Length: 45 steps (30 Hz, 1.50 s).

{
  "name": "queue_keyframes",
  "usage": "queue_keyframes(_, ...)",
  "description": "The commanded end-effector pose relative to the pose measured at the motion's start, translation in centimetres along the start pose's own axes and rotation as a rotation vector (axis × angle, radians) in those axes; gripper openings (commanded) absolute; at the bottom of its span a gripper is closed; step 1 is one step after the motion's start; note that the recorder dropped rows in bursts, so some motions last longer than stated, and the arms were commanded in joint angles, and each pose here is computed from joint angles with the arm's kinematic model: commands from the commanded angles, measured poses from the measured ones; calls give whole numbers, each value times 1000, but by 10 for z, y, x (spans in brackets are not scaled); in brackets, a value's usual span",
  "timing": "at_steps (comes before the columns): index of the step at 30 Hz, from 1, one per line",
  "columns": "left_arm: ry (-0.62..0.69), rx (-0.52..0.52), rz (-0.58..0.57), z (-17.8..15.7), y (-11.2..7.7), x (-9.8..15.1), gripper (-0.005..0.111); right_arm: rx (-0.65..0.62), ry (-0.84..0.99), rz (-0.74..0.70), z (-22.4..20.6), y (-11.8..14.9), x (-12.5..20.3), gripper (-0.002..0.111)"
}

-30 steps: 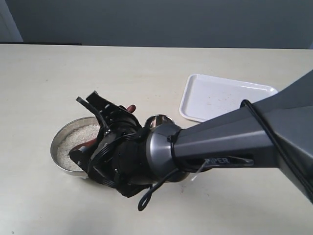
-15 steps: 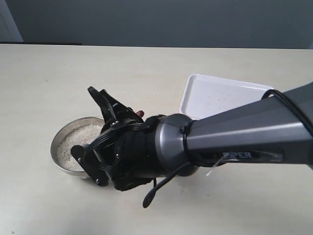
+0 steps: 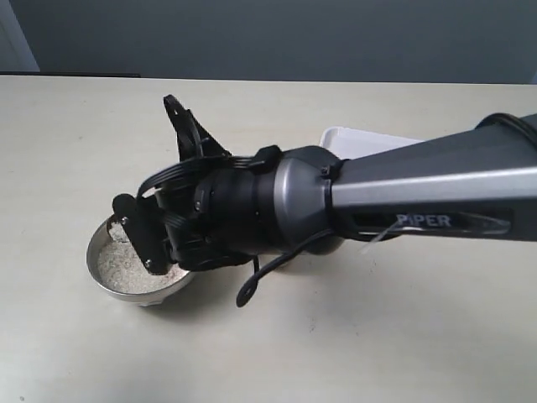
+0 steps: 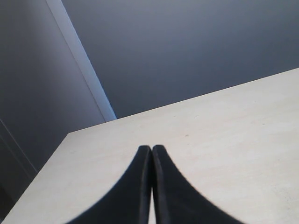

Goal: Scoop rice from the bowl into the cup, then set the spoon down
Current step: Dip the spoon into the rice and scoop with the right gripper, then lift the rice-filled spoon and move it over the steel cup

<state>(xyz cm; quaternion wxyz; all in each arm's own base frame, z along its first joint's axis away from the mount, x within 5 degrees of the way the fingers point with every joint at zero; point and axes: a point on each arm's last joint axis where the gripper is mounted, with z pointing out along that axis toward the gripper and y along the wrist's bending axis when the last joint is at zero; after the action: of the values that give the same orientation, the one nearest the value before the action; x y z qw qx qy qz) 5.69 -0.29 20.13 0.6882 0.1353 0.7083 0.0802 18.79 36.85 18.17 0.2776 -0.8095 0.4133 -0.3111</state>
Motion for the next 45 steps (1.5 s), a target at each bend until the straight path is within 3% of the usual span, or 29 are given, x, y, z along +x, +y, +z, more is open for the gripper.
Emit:
queue_keyframes(1,-13,2,-4,-1,0,-1,0,-23,-12,62,-7,-6,5,-1)
queue_keyframes(14,-13,2,0,-1,0,-1,0,-217,1,65,-3,9,13,-1)
queue_keyframes(22,-15,2,-1,-1,0,-2,0,-239,28,112,-7,1,30,-1)
queue_keyframes(35,-15,2,-1,-1,0,-2,0,-263,82,361,-36,-28,100,-1)
queue_keyframes(45,-15,2,-1,-1,0,-2,0,-379,136,457,-44,-24,137,-1)
